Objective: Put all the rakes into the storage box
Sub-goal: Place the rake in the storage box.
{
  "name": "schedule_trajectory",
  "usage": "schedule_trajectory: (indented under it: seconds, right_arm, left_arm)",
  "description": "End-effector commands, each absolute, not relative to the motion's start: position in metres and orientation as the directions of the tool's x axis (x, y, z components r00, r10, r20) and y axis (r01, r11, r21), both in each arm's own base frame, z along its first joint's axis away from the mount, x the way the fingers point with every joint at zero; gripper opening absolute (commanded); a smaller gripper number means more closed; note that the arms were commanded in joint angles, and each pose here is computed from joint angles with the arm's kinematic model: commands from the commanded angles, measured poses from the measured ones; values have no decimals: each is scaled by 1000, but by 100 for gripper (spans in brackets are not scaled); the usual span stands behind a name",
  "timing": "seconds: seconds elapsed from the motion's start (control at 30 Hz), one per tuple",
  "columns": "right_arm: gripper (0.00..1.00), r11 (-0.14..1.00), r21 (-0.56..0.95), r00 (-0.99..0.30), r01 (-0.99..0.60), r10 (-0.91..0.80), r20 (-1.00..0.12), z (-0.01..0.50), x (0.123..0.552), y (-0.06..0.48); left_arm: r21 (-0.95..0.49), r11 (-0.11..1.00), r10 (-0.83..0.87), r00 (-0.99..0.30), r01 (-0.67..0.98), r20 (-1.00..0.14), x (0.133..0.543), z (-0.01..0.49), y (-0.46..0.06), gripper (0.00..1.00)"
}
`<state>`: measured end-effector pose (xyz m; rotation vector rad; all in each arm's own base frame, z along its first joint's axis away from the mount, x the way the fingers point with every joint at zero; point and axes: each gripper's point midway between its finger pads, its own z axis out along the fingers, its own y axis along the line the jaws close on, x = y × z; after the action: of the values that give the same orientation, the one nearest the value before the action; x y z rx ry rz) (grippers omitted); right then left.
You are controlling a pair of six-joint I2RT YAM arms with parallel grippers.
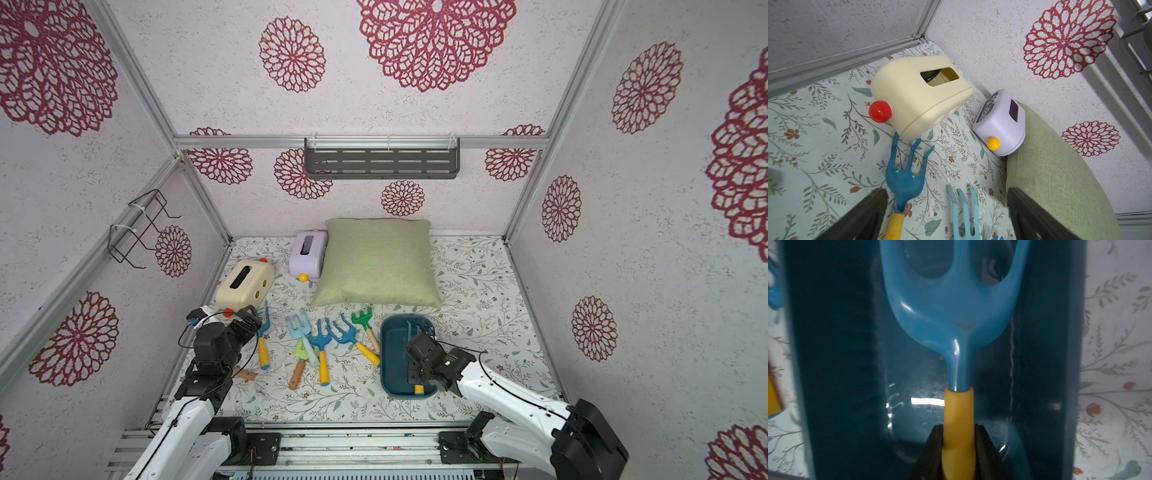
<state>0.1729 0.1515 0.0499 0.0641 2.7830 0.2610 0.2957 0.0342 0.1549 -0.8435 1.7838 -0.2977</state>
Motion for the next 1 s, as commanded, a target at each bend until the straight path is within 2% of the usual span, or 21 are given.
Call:
schedule_trajectory:
  seconds: [0.0, 0.1, 0.2, 0.3, 0.4, 0.57, 0.77, 0.8, 0.87, 0.97]
  right_arm:
    - [19, 984, 174, -926, 41, 103, -364, 47, 186, 151]
    - [21, 987, 156, -925, 40, 96, -367, 44, 190, 151]
    - [28, 991, 122, -924, 47, 90, -372, 44, 193, 146]
    - [45, 991, 128, -916, 44, 91, -392, 55, 195, 146]
    - [56, 986, 166, -899, 21, 91, -427, 73, 200, 151]
    - [65, 965, 261, -846, -35, 110, -522, 111, 216, 165]
    - [82, 920, 378, -783, -105, 158, -601, 143, 235, 175]
    - [87, 913, 391, -772, -119, 163, -614, 148, 237, 176]
    - [97, 907, 399, -758, -138, 162, -632, 153, 239, 176]
    - [99, 906, 391, -745, -164, 146, -651, 157, 242, 175]
  left_arm:
    - [-573, 718, -665, -148, -394, -732, 297, 157, 36, 97]
    - [-571, 718, -664, -145, -397, -734, 296, 158, 37, 97]
    - [-572, 719, -663, -144, -395, -735, 296, 158, 37, 97]
    - [-570, 719, -662, -142, -398, -736, 296, 159, 38, 97]
    - [-574, 716, -667, -146, -398, -731, 297, 160, 37, 97]
    - [-527, 707, -668, -200, -471, -717, 297, 152, 41, 97]
    - [-507, 566, -788, -246, -650, -565, 271, 111, 43, 97]
    - [-499, 549, -803, -259, -670, -536, 265, 106, 41, 98]
    - [-498, 544, -819, -299, -676, -489, 258, 99, 31, 97]
    - [-458, 577, -804, -370, -676, -466, 251, 94, 19, 97]
